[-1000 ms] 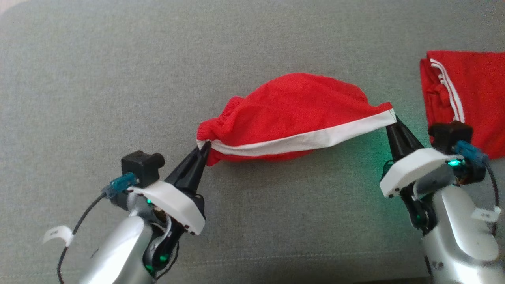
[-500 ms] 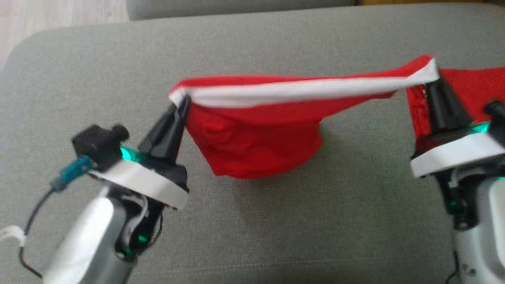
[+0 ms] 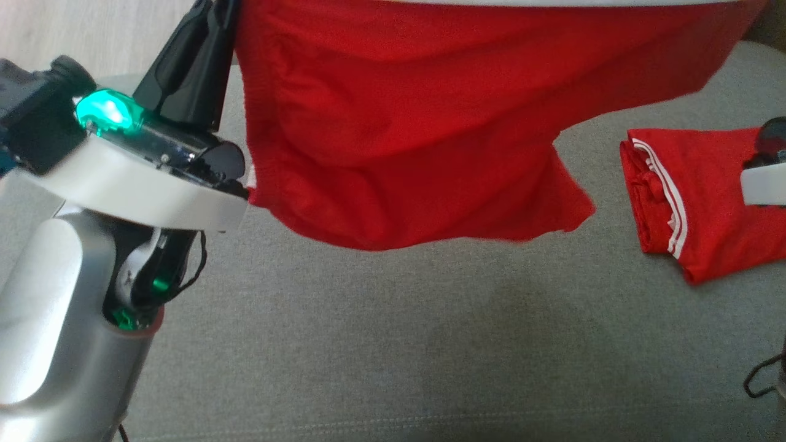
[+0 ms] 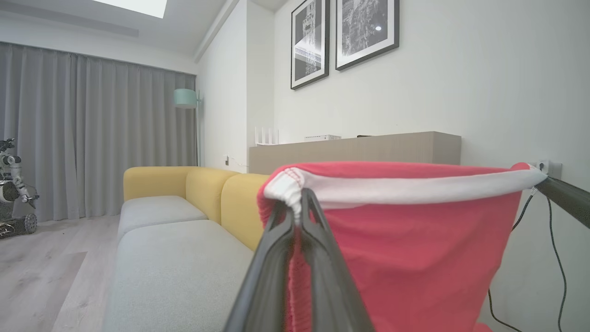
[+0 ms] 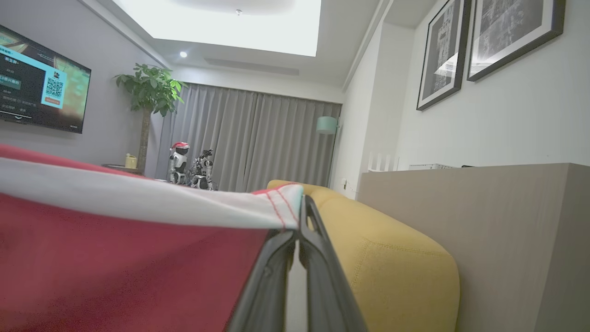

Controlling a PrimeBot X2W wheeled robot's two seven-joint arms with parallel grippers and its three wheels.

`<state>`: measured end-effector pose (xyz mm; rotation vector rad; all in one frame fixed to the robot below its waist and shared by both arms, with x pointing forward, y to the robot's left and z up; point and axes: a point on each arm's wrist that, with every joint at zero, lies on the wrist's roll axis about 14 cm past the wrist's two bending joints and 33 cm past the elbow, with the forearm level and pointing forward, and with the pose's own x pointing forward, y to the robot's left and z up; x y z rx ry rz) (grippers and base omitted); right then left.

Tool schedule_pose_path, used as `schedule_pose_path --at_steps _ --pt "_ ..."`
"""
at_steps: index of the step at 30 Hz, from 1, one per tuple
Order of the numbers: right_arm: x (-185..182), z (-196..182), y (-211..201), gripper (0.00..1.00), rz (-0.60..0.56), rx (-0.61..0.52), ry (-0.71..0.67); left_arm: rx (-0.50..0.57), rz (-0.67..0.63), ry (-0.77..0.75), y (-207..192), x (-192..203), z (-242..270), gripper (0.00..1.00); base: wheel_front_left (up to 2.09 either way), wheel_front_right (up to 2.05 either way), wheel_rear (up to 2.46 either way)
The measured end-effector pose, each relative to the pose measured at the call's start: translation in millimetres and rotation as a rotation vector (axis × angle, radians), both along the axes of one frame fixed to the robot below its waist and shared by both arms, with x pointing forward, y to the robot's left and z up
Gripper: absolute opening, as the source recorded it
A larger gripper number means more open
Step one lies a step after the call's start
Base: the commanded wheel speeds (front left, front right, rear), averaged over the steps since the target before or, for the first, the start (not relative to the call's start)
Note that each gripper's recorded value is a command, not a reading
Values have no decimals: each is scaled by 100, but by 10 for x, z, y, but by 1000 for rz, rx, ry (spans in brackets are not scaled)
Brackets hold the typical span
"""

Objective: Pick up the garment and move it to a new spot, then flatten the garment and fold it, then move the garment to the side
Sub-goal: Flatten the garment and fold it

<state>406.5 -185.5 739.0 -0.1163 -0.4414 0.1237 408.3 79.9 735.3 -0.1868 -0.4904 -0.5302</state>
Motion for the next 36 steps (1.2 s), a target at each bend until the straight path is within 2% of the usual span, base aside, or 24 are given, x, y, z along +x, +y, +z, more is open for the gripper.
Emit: schedule_pose_path --at_steps 6,11,15,22,26,30,36 --pt "44 -34 -15 0 0 7 26 -19 -15 27 -18 54 -31 0 0 0 0" --pt "244 -133 -1 0 15 25 72 -48 -8 63 1 246 -117 0 0 0 0" --pt "581 -227 71 0 47 43 112 -57 7 58 8 568 -93 0 0 0 0" --pt "1393 -63 263 0 108 95 89 -51 64 44 23 1386 -53 0 0 0 0" --pt "1789 -125 455 0 145 123 94 -49 105 70 51 1797 -181 0 0 0 0" --pt "2074 -535 613 0 157 114 185 -62 125 186 55 2095 -559 0 0 0 0" --pt "2215 -1733 725 0 143 81 481 -45 166 479 73 2230 -1673 0 0 0 0"
